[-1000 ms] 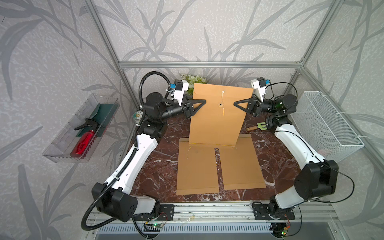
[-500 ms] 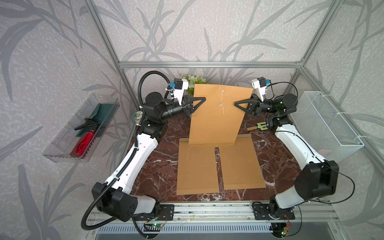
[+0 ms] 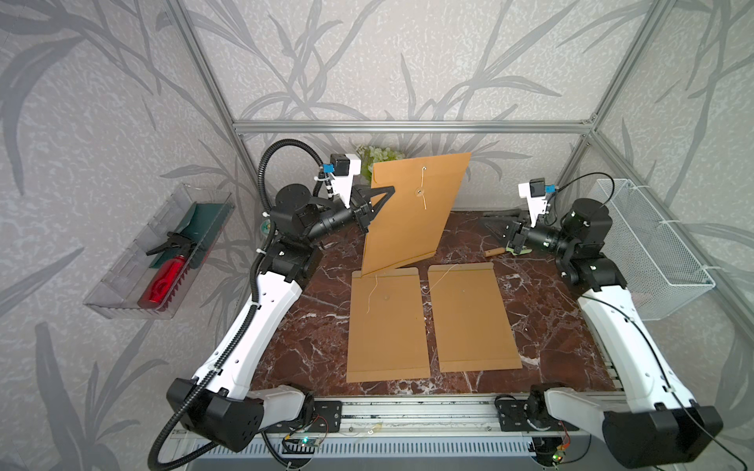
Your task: Open the file bag
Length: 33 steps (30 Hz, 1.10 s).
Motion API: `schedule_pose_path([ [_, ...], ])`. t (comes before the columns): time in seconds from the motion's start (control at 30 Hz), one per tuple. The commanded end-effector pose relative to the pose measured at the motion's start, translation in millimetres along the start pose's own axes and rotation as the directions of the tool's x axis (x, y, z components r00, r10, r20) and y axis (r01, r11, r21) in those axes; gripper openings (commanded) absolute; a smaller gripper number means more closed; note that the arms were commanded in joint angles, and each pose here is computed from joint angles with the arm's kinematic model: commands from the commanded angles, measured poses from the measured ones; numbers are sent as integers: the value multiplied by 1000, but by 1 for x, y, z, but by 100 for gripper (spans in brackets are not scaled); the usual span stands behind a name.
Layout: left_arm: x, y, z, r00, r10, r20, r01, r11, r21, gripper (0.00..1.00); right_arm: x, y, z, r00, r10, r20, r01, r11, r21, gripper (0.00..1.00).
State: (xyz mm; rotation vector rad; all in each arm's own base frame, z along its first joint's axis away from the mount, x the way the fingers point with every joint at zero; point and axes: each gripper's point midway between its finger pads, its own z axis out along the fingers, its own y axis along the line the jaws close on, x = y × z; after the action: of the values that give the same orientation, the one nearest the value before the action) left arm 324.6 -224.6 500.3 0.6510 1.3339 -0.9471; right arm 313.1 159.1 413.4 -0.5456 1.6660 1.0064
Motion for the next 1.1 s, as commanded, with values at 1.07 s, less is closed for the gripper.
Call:
schedule_pose_path([
  [1.07,31,-34,14,984,149,-102,-161,979,-123,0,32,50,79,988,-46,-150,76,977,197,32],
])
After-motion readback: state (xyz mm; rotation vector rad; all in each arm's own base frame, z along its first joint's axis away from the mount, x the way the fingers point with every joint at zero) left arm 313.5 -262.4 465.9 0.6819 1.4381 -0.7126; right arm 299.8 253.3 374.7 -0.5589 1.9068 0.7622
